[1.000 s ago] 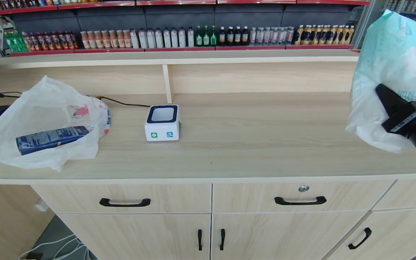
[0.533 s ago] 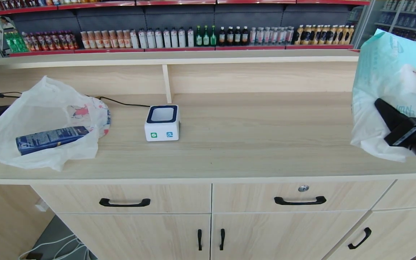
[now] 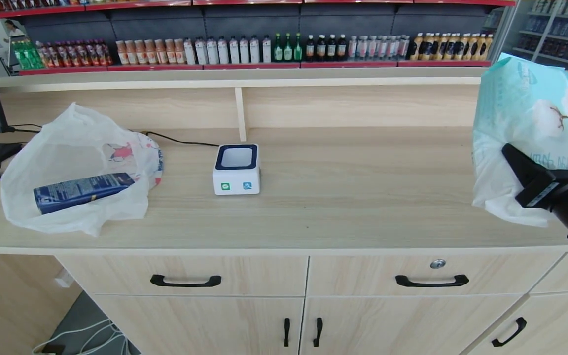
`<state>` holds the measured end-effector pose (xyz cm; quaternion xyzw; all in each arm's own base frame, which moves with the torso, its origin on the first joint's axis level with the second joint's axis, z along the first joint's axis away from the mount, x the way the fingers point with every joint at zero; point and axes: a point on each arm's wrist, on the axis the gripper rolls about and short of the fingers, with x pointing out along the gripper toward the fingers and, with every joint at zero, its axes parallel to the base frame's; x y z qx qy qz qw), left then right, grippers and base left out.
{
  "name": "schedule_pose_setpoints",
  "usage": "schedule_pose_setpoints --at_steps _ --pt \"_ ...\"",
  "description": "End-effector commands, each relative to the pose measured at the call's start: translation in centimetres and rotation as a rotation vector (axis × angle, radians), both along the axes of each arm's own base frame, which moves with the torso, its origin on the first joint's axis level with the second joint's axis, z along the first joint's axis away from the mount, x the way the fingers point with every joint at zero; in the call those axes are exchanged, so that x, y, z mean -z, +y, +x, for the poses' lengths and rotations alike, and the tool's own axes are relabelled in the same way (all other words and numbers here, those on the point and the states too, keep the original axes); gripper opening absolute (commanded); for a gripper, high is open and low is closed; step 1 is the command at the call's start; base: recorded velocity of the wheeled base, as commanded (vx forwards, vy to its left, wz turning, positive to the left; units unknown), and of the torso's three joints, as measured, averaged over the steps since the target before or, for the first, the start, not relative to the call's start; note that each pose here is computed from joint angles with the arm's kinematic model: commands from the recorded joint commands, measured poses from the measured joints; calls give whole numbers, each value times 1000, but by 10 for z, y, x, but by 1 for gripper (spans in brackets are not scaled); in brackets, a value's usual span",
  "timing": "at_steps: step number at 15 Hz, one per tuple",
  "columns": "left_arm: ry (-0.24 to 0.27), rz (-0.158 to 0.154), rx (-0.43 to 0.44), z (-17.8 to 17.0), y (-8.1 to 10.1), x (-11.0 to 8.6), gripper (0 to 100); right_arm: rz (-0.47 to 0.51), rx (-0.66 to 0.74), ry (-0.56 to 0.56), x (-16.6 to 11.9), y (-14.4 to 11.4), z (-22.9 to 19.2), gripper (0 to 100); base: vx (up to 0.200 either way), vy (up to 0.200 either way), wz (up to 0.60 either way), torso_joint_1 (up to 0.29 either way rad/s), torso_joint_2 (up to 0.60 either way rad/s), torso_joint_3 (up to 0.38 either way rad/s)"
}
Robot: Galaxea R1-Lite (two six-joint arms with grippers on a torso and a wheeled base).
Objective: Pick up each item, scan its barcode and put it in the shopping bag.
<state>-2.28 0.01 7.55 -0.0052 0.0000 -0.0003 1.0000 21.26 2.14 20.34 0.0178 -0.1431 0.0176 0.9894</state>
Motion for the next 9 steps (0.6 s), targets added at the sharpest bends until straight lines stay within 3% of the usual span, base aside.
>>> schedule_pose_setpoints --at_steps 1,5,8,9 --pt "-2 1 -1 0 0 0 100 0 0 11 3 0 -3 0 0 200 0 2 7 2" --pt "-2 0 -1 0 0 0 100 0 -30 11 1 4 4 0 0 200 0 0 4 0" --pt "-2 3 -1 0 0 0 100 95 -272 -14 -15 54 12 0 0 200 0 4 -2 5" --pt "0 3 -1 0 0 0 100 101 -295 -10 -15 60 10 0 0 200 0 2 -2 7"
